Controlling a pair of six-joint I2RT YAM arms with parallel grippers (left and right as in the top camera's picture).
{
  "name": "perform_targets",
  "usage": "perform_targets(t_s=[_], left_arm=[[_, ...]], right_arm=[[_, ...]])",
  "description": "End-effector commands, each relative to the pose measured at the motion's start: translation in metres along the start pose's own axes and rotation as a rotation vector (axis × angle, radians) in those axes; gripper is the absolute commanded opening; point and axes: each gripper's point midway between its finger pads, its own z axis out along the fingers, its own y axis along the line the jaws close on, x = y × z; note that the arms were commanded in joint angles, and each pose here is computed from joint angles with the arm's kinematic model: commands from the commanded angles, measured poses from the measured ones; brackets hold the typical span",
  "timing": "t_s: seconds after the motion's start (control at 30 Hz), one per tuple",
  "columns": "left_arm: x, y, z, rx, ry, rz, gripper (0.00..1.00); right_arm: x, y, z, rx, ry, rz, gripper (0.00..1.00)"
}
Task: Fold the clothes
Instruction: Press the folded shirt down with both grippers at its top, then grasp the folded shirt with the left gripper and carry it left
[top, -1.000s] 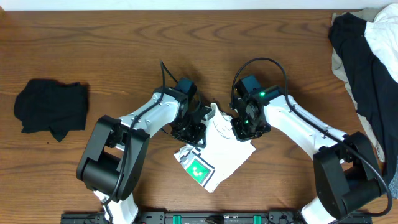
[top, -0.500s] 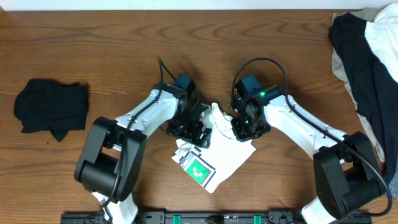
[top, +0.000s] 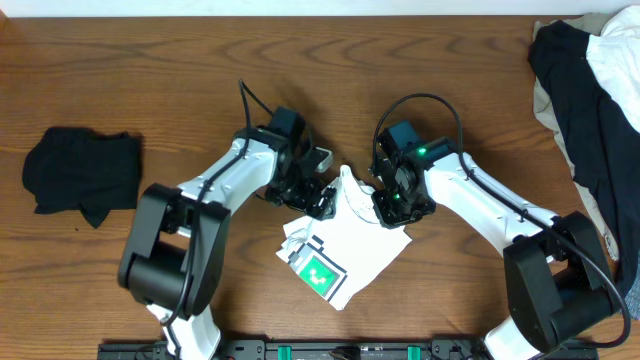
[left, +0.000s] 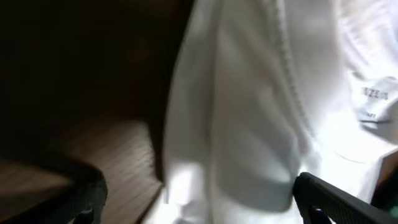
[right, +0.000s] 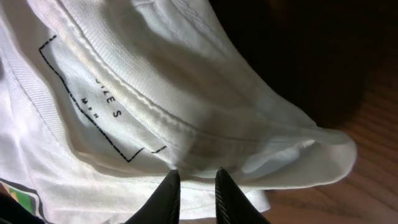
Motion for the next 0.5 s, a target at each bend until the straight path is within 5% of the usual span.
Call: perform_targets(t_s=[0.0, 0.2, 0.37, 0.47], left_arm=[[0.006, -0.004, 0.016, 0.065, 0.052, -0.036, 0.98], [0.023, -0.028, 0.039, 0.251, 0.139, -0.062, 0.97], [0.027, -0.039, 0.046, 0.292, 0.163, -0.041, 0.68], [0.027, -0.039, 0.047, 0.29, 0.163, -0.039, 0.63]], right_arm=[[0.001, -0.001, -0.002, -0.001, -0.002, -0.006, 0.18], [0.001, -0.002, -0.002, 0.0, 0.001, -0.005, 0.18], [0.002, -0.002, -0.002, 0.001, 0.003, -0.005, 0.18], [0.003, -0.002, -0.002, 0.001, 0.006, -0.004, 0.18]])
